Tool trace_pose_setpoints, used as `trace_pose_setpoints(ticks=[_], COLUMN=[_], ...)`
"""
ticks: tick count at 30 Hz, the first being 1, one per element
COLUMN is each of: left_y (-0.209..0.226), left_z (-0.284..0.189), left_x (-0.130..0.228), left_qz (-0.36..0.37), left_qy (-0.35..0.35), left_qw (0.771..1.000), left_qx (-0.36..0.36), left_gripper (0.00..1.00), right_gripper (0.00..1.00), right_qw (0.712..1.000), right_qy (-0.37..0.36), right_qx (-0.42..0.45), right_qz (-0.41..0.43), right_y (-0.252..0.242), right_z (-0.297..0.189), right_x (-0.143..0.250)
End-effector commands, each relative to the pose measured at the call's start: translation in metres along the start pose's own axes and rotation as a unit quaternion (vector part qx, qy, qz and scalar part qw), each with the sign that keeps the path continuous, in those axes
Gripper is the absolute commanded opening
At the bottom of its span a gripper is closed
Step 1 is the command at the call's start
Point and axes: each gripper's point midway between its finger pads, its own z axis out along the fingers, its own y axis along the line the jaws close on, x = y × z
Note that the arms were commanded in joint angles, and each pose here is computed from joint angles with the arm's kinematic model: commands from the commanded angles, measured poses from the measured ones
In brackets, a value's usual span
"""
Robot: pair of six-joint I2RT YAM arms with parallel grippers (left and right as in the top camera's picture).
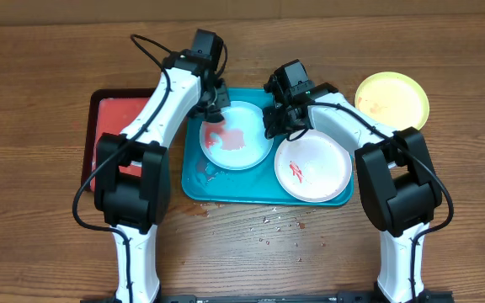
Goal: Clean dirty plates on tray and stack at the side
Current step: 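Scrub the light-blue plate with the sponge in the left gripper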
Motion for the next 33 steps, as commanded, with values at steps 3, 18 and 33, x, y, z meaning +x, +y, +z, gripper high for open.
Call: trace_pose_setpoints(ticks=[3,18,33], left_y=[-0.021,0.048,0.077], left_z=[0.024,0.057,0.006], left_x=[0.036,0.049,-0.024], left_qz=[0.03,0.03,-0.035], left_qy=[0.048,0.02,-0.031], left_qw=[0.998,0.994,0.993], left_qx=[0.03,-0.107,-0.106], left_gripper=[0.04,0.04,0.04], right_gripper=[0.05,0.04,0.04], right_qw=[1.0,1.0,0.999], right_qy=[0.011,0.015,0.022], right_qx=[0.022,0.023,0.024], right_qz=[0.006,0.007,0.008], right_y=[-0.014,-0.014,-0.015], right_z=[0.008,0.008,0.007], right_x=[0.008,0.01,0.013])
